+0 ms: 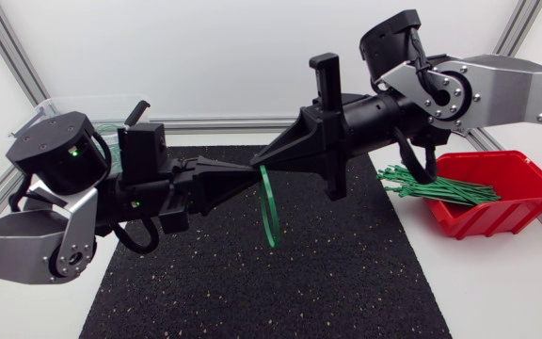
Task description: Take a green cable tie from the red box, thread the tail through the head to close it, then place it in the transparent bin on the left.
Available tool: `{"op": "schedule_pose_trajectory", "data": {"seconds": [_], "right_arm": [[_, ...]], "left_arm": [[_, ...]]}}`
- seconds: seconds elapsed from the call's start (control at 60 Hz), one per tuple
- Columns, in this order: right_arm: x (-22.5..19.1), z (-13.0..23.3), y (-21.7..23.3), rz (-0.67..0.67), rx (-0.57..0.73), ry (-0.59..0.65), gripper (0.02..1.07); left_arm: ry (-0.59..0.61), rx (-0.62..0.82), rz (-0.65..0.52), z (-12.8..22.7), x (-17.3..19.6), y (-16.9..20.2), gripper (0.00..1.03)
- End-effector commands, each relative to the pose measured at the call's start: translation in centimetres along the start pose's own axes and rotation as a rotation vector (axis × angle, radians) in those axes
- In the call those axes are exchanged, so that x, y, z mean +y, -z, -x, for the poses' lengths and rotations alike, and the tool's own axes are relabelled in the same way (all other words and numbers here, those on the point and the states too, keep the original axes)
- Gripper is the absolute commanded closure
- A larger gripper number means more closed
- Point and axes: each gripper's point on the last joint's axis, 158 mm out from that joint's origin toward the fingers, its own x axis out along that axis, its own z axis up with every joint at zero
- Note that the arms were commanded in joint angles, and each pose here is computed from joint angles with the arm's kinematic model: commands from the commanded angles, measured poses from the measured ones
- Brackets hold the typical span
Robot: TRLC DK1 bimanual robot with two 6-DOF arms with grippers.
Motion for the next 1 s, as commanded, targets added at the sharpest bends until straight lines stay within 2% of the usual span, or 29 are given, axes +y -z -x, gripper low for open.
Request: {"op": "schedule_pose_trajectory", "data": {"seconds": [0.0,0.3,0.533,0.817,0.983], "right_arm": [[-0.3,0.5,-1.3,-0.038,-0.028,0.005,1.01],[-1.7,1.2,-2.9,-0.086,-0.055,0.009,1.01],[0.8,0.7,-0.9,0.018,-0.036,-0.002,1.01],[2.9,1.3,1.3,0.102,-0.046,-0.017,0.59],[2.7,2.3,0.4,0.096,-0.085,-0.019,0.52]], "left_arm": [[0.021,0.005,-0.025,0.2,-1.1,0.7,1.0],[0.028,-0.022,-0.051,0.7,-2.3,-0.4,1.0],[0.01,-0.014,-0.038,0.5,-1.2,0.0,1.0],[-0.041,-0.011,-0.041,0.7,1.6,0.0,1.0],[-0.055,-0.011,-0.069,1.1,2.7,-0.4,1.0]]}}
